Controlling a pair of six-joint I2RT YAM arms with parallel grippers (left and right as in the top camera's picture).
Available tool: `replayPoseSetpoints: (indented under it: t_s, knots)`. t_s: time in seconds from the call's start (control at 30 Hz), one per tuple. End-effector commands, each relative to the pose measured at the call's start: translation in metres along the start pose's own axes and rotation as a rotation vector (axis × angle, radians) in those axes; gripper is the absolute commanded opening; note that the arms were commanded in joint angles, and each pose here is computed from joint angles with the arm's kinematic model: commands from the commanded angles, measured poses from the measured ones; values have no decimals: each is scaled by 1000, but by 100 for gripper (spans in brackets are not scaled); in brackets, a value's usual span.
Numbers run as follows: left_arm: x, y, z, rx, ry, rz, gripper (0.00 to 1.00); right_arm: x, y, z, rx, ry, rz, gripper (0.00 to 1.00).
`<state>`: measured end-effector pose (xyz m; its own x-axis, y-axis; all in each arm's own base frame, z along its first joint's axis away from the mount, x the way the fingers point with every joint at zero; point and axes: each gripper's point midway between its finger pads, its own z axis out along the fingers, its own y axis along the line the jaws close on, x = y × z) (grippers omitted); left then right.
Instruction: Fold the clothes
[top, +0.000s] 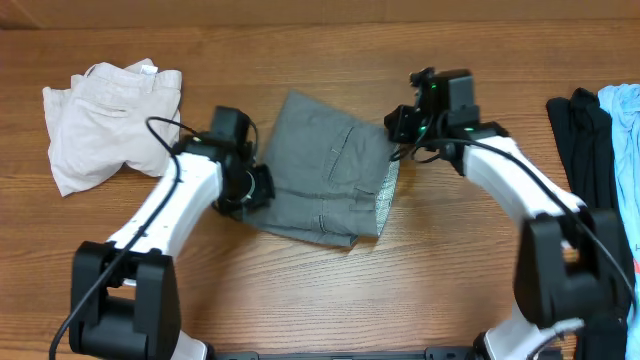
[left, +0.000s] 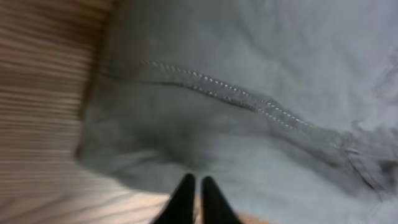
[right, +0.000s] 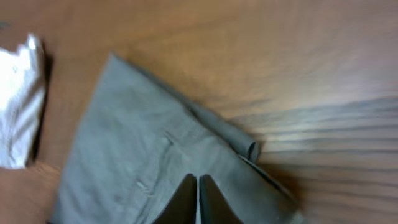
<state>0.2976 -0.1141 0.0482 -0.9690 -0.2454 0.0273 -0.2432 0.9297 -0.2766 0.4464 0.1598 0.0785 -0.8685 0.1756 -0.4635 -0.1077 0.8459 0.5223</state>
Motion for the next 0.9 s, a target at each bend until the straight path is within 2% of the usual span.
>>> replayPoseSetpoints:
  t_s: [0.0,0.17,0.3,0.43,0.57,0.7,0.8,0.87]
  knots:
    - [20,7,13,-38,24,-47,4,23,4,22,-71,88,23,4]
    - [30,21,31,-89,17,-53,4,41,-24,43,17,134,54,4]
    - [7,34,34,-140,-98,-51,6,59,-51,37,173,190,125,4]
    - [-24,44,27,-175,-230,-58,8,112,-57,16,275,399,313,4]
    - [-57,41,24,-116,-333,-77,9,145,-44,5,312,526,313,4]
    - [-87,31,17,-3,-409,-83,15,166,-24,-1,331,592,288,4]
    - [-105,23,-2,93,-423,-93,20,161,-16,-6,364,549,264,4]
    - [-112,22,-20,130,-399,-113,29,147,-14,-13,380,488,236,4]
